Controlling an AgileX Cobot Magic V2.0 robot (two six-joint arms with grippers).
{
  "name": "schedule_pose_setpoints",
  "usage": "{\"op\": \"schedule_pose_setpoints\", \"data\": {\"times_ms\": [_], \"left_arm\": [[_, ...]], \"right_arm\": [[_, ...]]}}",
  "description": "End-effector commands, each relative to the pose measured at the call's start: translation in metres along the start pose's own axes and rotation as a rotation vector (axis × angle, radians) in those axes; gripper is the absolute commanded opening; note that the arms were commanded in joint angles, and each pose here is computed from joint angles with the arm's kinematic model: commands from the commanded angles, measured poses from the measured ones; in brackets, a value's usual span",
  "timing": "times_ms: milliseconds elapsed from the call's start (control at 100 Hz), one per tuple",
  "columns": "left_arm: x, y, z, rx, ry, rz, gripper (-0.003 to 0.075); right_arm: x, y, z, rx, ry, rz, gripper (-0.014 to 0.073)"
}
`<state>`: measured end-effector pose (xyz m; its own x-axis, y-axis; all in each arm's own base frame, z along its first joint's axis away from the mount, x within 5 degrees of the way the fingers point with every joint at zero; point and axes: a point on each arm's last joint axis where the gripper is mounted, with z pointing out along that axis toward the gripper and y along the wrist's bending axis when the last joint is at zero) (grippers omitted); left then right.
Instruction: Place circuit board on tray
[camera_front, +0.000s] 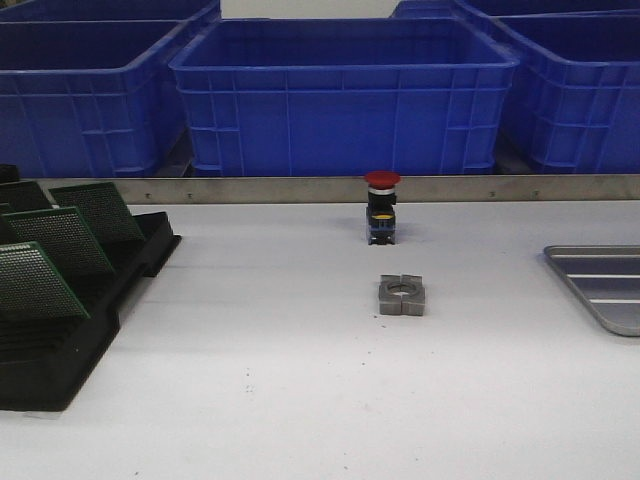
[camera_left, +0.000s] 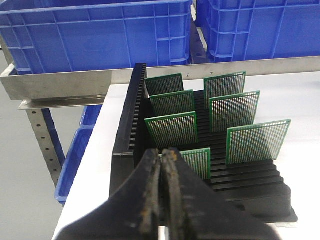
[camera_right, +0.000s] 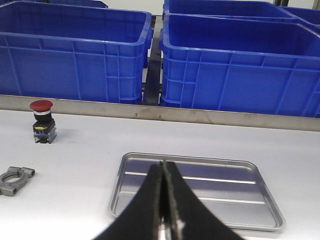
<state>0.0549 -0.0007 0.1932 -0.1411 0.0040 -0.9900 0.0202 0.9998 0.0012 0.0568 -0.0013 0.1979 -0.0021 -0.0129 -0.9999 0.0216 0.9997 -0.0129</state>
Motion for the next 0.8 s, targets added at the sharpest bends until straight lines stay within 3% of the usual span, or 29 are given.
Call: {"op": "schedule_pose_setpoints", "data": {"times_ms": [0, 220, 500, 790], "left_arm": [[0.001, 0.000, 0.000, 0.004, -0.084, -0.011, -0.0017], [-0.001, 0.000, 0.000, 0.004, -0.100, -0.009, -0.0017], [-0.023, -0.001, -0.006, 0.012, -0.293, -0.009, -0.0017], [-0.067, 0.000, -0.028, -0.001, -0.213, -0.010, -0.0018]], "right_arm": [[-0.007, 0.000, -0.002, 0.002, -0.090, -0.012, -0.0059], [-0.007, 0.000, -0.002, 0.002, -0.090, -0.012, -0.0059], [-0.007, 0.000, -0.002, 0.002, -0.090, -0.012, -0.0059], [-0.007, 0.000, -0.002, 0.002, -0.090, -0.012, -0.0059]]}}
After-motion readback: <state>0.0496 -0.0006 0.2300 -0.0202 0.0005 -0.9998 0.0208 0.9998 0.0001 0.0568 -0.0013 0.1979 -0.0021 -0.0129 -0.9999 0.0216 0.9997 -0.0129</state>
